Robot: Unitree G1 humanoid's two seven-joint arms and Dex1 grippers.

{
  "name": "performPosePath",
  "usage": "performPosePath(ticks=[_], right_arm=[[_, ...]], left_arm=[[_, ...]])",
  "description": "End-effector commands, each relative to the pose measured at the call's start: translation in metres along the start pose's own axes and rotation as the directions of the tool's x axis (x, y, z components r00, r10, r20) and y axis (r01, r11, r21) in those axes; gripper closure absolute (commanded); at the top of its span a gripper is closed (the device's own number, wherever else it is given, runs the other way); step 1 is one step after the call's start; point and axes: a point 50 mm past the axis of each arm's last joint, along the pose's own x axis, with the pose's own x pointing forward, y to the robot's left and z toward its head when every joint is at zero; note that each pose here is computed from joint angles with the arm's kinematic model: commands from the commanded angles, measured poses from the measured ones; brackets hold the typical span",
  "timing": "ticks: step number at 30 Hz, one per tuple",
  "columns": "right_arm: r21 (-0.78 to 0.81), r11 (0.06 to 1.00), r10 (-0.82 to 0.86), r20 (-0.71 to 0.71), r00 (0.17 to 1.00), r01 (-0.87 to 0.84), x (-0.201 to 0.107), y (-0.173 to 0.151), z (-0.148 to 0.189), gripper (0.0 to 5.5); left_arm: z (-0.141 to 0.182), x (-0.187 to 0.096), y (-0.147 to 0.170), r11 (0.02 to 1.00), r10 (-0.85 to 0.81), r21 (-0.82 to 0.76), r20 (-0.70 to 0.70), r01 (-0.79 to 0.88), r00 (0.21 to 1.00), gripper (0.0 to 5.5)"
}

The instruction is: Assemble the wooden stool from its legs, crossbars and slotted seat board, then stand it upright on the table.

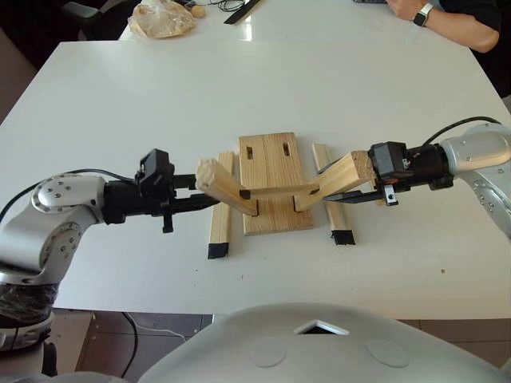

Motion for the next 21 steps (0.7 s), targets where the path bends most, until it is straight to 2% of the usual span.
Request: performPosePath(ticks=[1,5,10,21], right_arm=[[0.187,0.979,0.117,-0.226,0.967,-0.075,0.012,0.02,-0.045,3.49],[0.176,0.979,0.133,-0.195,0.972,-0.099,0.022,0.016,-0.039,3.49],[0.16,0.978,0.161,-0.179,0.971,-0.133,0.03,0.013,-0.034,3.49],[0.162,0.978,0.16,-0.173,0.972,-0.133,0.034,0.013,-0.033,3.49]], left_arm=[[0.034,0.02,-0.023,0.987,-0.158,0.058,0.102,0.153,0.982,3.96],[0.024,0.033,-0.028,0.981,-0.189,0.054,0.039,0.187,0.981,3.96],[-0.01,0.036,-0.03,0.984,-0.176,-0.027,-0.045,0.175,0.983,3.96],[-0.017,0.052,-0.008,0.998,-0.027,-0.052,0.048,0.03,0.998,3.96]])
